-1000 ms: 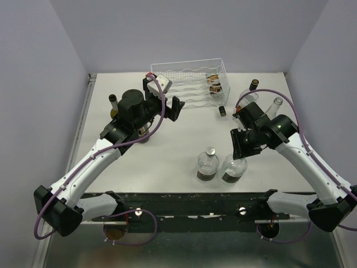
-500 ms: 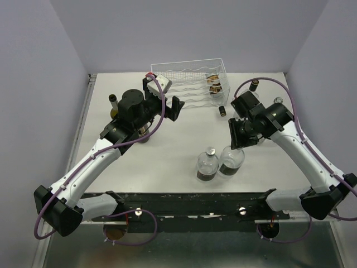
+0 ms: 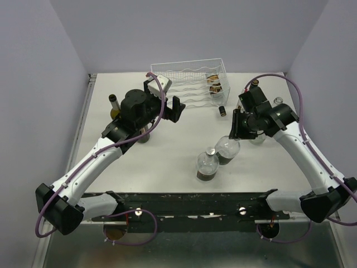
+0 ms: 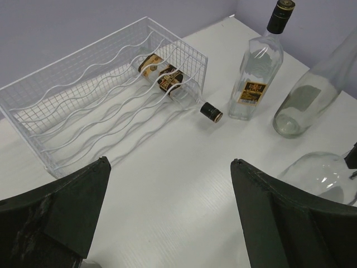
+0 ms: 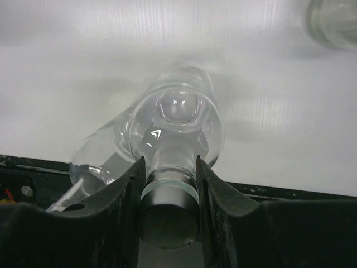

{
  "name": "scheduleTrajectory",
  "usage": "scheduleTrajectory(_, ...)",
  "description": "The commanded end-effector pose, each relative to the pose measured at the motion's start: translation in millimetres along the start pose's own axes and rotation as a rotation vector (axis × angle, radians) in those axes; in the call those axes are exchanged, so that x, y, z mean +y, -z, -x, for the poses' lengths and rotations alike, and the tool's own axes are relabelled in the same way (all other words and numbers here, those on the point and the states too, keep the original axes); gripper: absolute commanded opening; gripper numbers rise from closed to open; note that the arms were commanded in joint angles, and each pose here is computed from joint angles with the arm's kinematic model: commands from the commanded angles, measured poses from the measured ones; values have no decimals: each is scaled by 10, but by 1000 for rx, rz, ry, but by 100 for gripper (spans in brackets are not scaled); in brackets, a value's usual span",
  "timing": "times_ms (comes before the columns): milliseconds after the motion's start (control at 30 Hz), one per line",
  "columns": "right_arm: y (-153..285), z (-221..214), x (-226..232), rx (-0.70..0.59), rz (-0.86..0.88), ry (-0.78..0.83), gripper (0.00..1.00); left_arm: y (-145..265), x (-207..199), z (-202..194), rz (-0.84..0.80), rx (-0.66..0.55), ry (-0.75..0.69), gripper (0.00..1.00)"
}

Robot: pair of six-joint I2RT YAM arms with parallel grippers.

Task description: Put the wine bottle on the wine rack

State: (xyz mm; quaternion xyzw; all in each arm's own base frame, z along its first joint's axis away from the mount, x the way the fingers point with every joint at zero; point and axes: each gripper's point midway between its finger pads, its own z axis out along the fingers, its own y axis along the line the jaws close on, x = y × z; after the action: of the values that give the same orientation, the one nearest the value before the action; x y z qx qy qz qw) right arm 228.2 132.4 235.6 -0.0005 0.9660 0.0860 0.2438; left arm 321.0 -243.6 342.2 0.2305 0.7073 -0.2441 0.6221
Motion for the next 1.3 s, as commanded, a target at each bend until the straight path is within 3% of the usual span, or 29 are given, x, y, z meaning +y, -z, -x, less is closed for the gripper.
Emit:
scheduleTrajectory(0,-71,559,510,-202,257,-130,0,-75,17,-229,16,66,72,99)
scheduleTrajectory(400,-310,849,687,-299,394,-245,1,-190,38,-296,25,115,77,99)
scheduleTrajectory(733,-329,1000,660,-481,499,-304,1,-238,51,-351,32,138,83,99)
scheduleTrajectory(1067,-632,665,475,-566,557,-359,0,-295,42,-524,33,190,115,99)
scheduleTrajectory(1267,-760,412,414,-548,553,-278,1,-330,59,-776,51,274,143,99)
